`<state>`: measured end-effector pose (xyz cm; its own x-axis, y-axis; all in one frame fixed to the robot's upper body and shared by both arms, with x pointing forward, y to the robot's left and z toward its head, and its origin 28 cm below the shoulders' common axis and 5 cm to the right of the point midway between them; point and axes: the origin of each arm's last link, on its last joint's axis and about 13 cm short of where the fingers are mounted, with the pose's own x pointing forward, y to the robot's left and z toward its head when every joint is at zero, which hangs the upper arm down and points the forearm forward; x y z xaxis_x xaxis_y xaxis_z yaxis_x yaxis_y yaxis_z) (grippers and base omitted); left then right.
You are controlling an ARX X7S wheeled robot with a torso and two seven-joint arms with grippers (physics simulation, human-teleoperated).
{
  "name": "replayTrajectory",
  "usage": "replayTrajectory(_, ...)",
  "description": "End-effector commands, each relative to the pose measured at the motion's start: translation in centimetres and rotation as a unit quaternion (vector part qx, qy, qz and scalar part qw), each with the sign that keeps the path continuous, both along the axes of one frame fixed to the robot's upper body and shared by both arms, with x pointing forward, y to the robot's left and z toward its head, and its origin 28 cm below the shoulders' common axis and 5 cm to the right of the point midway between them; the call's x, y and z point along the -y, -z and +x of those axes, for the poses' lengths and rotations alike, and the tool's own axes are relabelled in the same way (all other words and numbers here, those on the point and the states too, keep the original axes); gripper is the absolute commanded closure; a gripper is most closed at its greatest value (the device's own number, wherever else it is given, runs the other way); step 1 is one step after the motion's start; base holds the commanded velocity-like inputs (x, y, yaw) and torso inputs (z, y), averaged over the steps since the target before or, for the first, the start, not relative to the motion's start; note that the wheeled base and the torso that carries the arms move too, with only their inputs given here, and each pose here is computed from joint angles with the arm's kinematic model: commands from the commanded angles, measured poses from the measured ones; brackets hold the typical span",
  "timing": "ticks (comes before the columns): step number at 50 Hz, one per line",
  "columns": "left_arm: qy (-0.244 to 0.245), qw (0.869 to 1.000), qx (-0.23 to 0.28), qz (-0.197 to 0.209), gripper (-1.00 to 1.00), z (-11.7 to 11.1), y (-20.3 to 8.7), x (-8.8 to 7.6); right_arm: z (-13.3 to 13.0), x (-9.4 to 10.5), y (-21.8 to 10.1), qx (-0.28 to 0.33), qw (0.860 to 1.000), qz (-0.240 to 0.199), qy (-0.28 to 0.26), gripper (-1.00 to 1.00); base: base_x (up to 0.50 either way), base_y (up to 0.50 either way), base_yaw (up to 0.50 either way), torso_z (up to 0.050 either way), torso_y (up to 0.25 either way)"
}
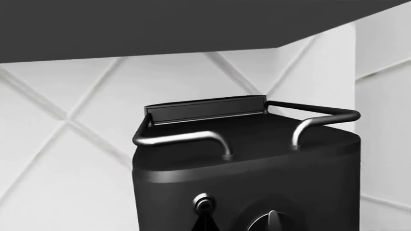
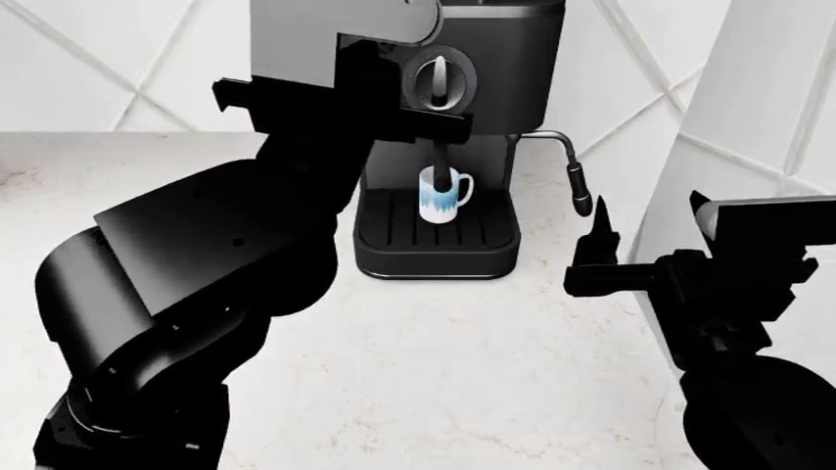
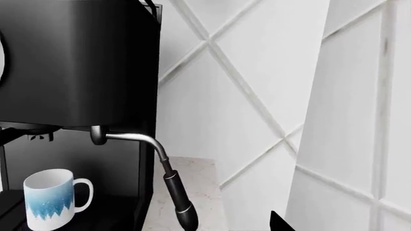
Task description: Press the button on the coffee machine to serve coffee.
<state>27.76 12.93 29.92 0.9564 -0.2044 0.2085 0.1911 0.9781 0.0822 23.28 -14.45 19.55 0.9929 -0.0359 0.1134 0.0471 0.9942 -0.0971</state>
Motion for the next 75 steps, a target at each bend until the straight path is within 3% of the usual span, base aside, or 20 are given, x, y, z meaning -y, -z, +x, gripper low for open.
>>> replayTrajectory(1, 0.006, 1.000, -0.002, 0.003, 1.00, 0.5, -0.1, 0.1, 0.0, 0.0, 0.2, -0.002, 1.000, 0.001, 0.001, -1.00, 0.00, 0.00, 0.00, 0.000, 0.000)
replayTrajectory(51, -0.002, 1.000, -0.025, 0.004, 1.00, 2.1, 0.6, -0.1, 0.3, -0.1, 0.3, -0.005, 1.000, 0.002, 0.000, -1.00, 0.00, 0.00, 0.00, 0.000, 0.000)
replayTrajectory(63, 0.019, 0.999, -0.029, 0.009, 1.00, 2.3, 0.7, 0.2, 0.3, -0.1, 0.5, -0.006, 1.000, 0.003, -0.002, -1.00, 0.00, 0.00, 0.00, 0.000, 0.000)
replayTrajectory(75, 0.004, 1.000, -0.029, 0.003, 1.00, 2.9, 0.5, 0.0, 0.4, -0.1, 0.6, -0.007, 1.000, 0.004, -0.002, -1.00, 0.00, 0.00, 0.00, 0.000, 0.000)
